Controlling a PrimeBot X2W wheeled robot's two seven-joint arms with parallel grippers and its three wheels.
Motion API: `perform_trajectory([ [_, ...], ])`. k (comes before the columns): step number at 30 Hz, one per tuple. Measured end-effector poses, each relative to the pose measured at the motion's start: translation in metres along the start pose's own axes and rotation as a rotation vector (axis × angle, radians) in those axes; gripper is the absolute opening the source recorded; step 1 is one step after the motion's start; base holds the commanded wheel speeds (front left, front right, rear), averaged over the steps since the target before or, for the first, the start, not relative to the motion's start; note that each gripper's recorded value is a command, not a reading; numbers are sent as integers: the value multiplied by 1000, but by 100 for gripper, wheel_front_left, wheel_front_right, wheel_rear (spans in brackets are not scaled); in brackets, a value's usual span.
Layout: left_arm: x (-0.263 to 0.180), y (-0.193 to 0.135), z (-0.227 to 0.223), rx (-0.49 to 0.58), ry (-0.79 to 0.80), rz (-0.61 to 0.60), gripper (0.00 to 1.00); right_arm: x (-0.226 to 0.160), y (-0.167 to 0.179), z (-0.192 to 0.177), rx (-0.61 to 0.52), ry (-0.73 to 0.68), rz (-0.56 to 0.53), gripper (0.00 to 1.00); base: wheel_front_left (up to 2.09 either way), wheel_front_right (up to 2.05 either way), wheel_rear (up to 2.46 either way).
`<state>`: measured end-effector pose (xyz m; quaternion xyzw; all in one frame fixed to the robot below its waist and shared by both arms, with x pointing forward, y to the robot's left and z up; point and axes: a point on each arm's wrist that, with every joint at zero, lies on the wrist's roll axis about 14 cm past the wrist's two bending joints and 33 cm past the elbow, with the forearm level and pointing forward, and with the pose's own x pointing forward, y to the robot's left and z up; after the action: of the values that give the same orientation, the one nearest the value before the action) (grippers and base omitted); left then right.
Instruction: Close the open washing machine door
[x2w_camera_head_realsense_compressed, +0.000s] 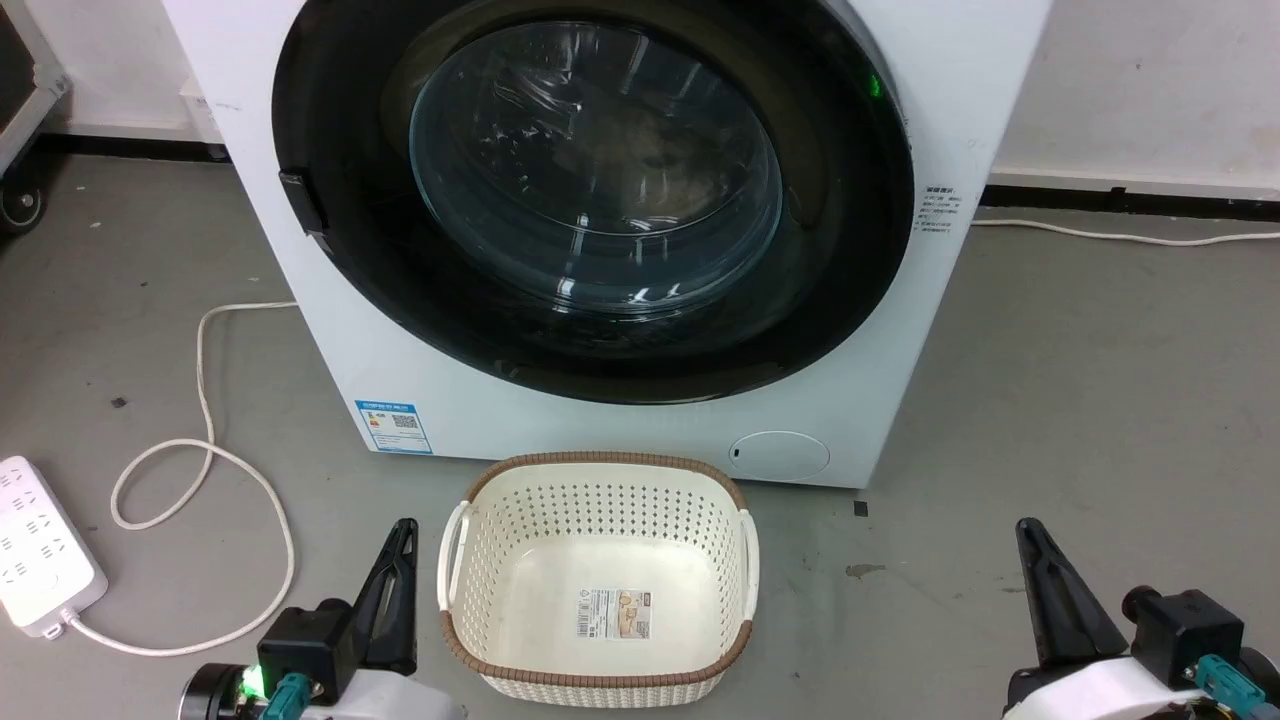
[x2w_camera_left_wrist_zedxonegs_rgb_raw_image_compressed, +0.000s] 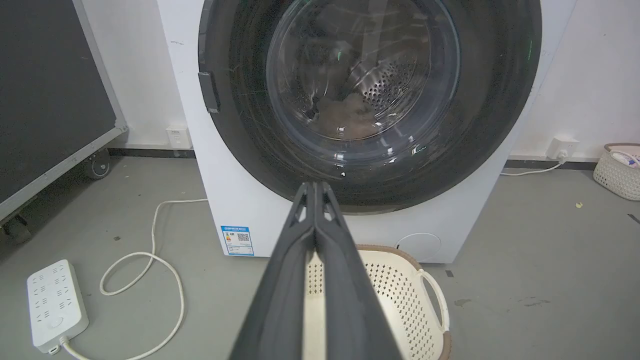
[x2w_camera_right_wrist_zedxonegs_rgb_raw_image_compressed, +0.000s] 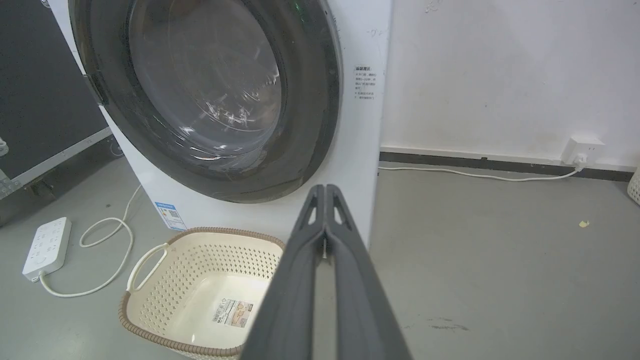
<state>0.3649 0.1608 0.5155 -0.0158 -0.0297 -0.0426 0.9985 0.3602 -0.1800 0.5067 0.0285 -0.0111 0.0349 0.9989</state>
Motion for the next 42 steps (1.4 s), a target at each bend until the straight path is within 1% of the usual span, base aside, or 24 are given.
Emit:
perform_trajectory([
  [42, 2, 8, 4, 39, 37, 38, 0, 5, 9, 6, -49, 26, 32, 0, 0, 0, 0],
])
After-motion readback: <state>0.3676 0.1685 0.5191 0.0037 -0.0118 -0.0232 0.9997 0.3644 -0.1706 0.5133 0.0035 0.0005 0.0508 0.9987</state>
